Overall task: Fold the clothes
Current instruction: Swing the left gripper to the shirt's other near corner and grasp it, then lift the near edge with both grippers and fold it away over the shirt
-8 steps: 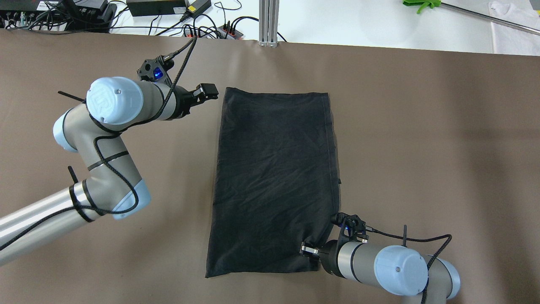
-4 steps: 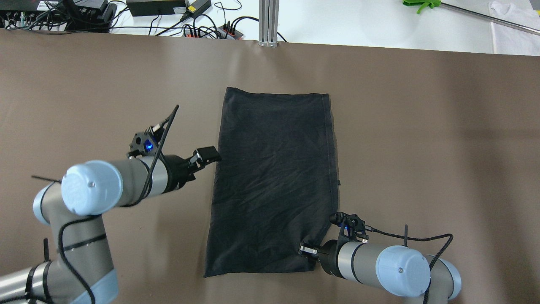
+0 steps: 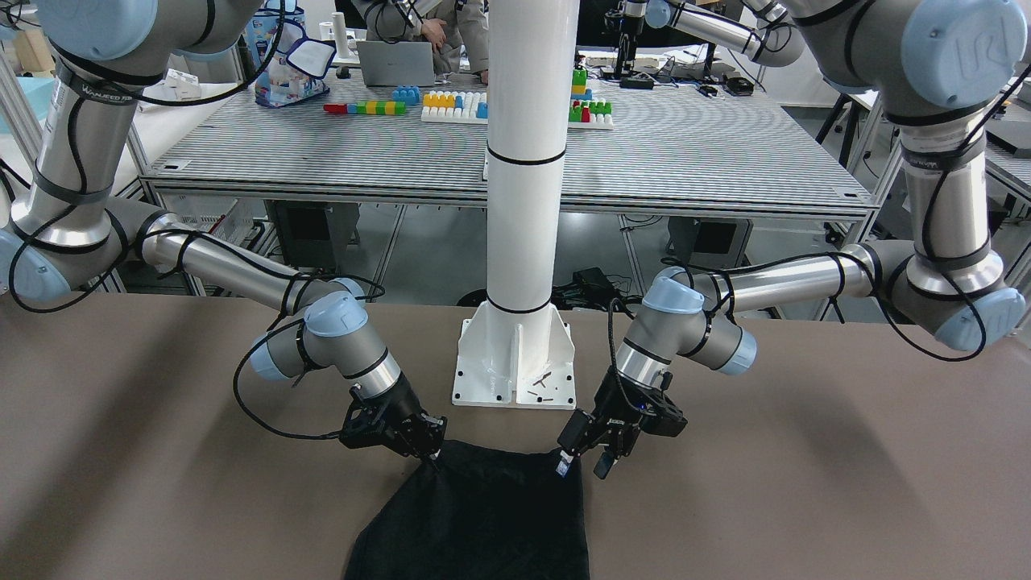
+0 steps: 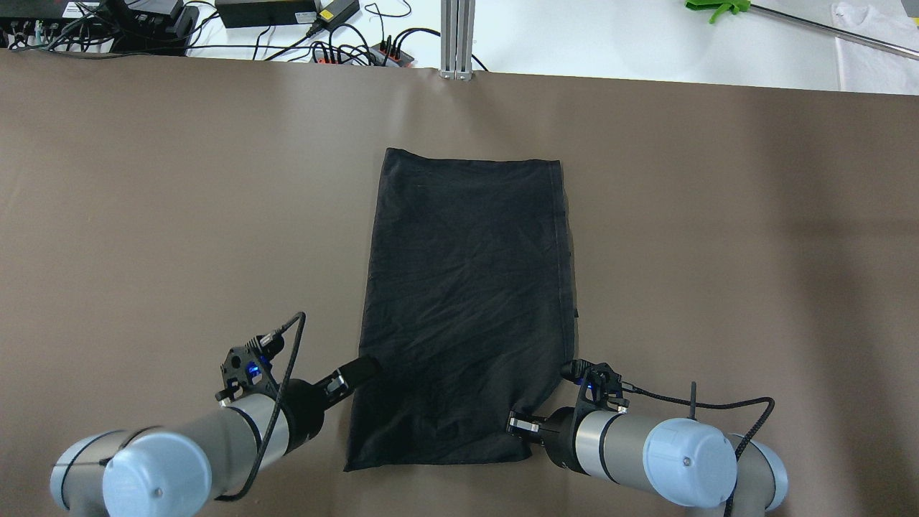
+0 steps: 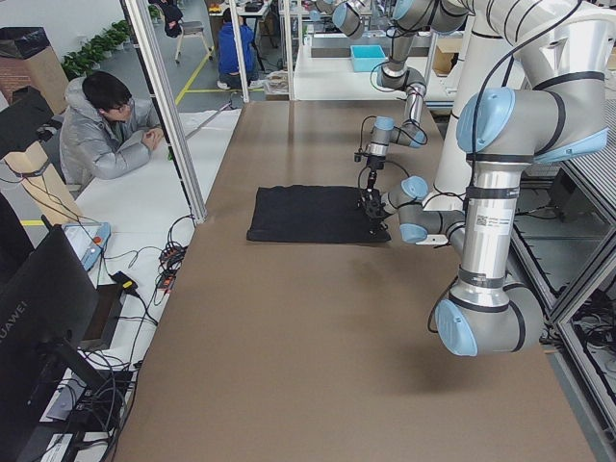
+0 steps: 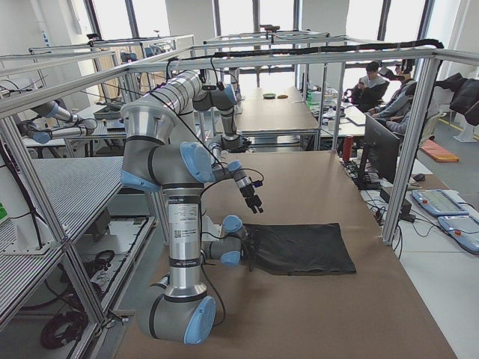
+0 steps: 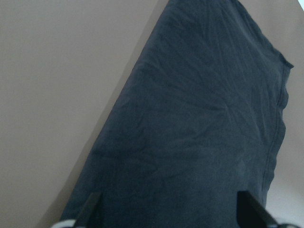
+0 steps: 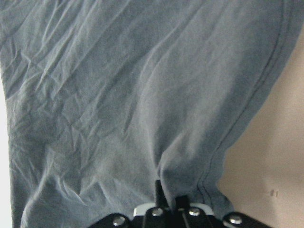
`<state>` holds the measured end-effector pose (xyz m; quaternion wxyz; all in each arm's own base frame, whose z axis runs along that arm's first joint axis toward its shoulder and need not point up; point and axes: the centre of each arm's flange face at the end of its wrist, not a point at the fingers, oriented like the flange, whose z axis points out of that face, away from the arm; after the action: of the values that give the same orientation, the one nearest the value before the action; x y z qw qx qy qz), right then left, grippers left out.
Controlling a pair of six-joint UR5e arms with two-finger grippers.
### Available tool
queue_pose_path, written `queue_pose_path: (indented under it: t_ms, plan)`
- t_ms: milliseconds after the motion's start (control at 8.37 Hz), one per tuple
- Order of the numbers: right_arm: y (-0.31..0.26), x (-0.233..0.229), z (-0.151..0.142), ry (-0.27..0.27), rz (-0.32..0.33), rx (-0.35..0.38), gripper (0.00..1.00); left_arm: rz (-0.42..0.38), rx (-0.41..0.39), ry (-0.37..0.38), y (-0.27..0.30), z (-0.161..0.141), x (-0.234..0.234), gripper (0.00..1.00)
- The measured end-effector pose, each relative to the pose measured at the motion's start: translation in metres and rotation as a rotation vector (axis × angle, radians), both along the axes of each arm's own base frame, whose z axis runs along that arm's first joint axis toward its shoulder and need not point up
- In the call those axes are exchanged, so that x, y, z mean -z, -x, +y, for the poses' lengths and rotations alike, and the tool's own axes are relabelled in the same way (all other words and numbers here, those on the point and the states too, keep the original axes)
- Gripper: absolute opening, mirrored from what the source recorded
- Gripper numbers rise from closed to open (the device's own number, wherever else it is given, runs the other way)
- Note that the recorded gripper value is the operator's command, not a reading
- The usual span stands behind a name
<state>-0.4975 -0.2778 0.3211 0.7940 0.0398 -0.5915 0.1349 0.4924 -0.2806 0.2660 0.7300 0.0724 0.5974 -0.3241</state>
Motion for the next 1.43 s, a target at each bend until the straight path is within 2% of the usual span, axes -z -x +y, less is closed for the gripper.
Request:
queue_pose_path:
  t_ms: [239, 478, 836, 955, 1075, 1194, 1433]
  plan:
    - [0.000, 0.000, 0.001, -0.002, 0.001, 0.001, 0.00, -0.017, -0.004, 0.005, -0.016, 0.040, -0.015, 1.00]
    - [0.000, 0.000, 0.001, -0.002, 0.001, 0.001, 0.00, -0.026, -0.015, -0.004, -0.028, 0.067, -0.020, 1.00]
    - [0.000, 0.001, 0.001, -0.003, -0.001, 0.000, 0.00, -0.064, -0.031, -0.006, -0.048, 0.082, -0.036, 1.00]
    - [0.000, 0.002, 0.001, -0.003, -0.002, 0.000, 0.00, -0.077, -0.034, -0.006, -0.055, 0.083, -0.042, 0.80]
    - [0.000, 0.002, 0.001, -0.004, -0.002, 0.000, 0.00, -0.089, -0.034, -0.006, -0.059, 0.084, -0.047, 0.08]
    - [0.000, 0.002, 0.001, -0.004, -0.002, 0.000, 0.00, -0.095, -0.034, -0.007, -0.061, 0.084, -0.049, 0.00]
    - [0.000, 0.001, 0.001, -0.003, -0.002, 0.000, 0.00, -0.103, -0.034, -0.012, -0.062, 0.084, -0.051, 0.00]
